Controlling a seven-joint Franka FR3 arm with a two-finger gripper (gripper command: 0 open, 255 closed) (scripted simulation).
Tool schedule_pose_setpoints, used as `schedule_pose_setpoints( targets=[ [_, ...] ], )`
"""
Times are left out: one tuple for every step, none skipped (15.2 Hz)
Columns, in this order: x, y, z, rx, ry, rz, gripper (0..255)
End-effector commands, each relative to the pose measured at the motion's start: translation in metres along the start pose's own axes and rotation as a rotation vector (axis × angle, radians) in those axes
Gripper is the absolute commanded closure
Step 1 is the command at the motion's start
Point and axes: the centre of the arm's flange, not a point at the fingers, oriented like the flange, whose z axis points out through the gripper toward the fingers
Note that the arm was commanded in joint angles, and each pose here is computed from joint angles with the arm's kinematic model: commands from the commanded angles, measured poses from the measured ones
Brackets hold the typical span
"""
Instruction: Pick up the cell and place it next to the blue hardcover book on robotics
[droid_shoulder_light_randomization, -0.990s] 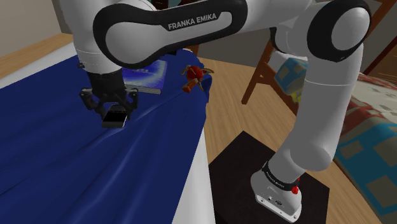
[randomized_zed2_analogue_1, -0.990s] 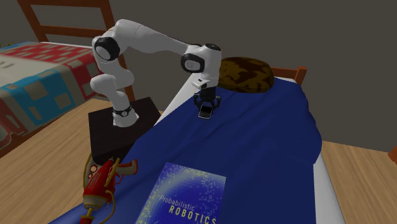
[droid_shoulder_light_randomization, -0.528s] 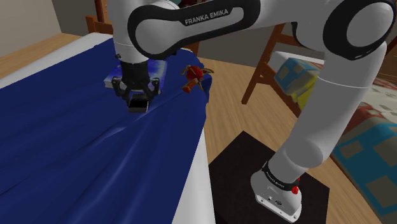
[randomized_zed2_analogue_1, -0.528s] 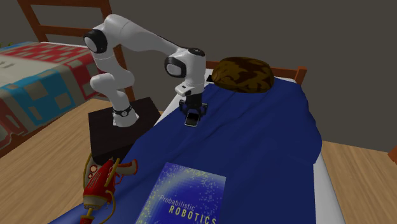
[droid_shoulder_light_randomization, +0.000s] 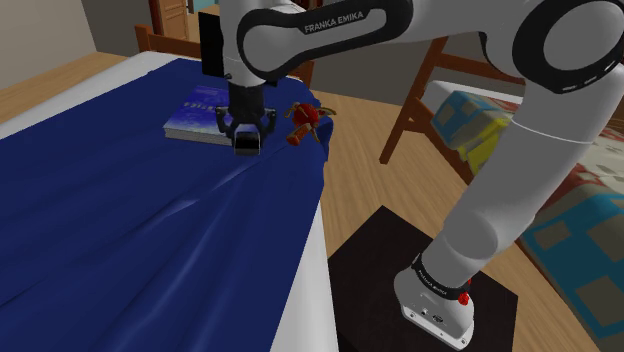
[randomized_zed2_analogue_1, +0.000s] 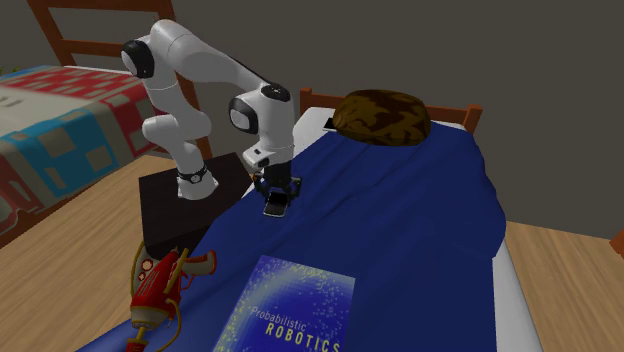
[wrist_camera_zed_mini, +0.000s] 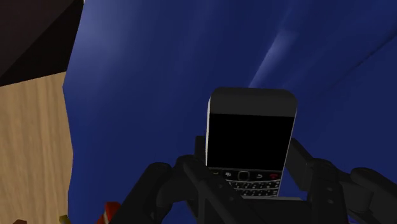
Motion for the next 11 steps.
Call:
schedule_pose_setpoints(
  targets=[
    [0.022,0.015,0.0,0.001,0.0,-0.002,255],
    [0.033,0.023,0.0,0.001,0.0,-0.002,255],
    [0.043,0.031,0.001,0.001,0.0,-0.002,255],
    [0.058,0.042,0.002,0.001,0.0,-0.002,255],
    [0.058,0.042,0.008,0.001,0.0,-0.002,255],
    [0.058,0.041,0.013,0.001,0.0,-0.002,255],
    [0.058,0.041,0.018,0.001,0.0,-0.002,255],
    [0.057,0.041,0.023,0.001,0.0,-0.002,255],
    [0.057,0.04,0.029,0.001,0.0,-0.002,255],
    [0.057,0.04,0.034,0.001,0.0,-0.002,255],
    [0.057,0.04,0.039,0.001,0.0,-0.002,255]
  ],
)
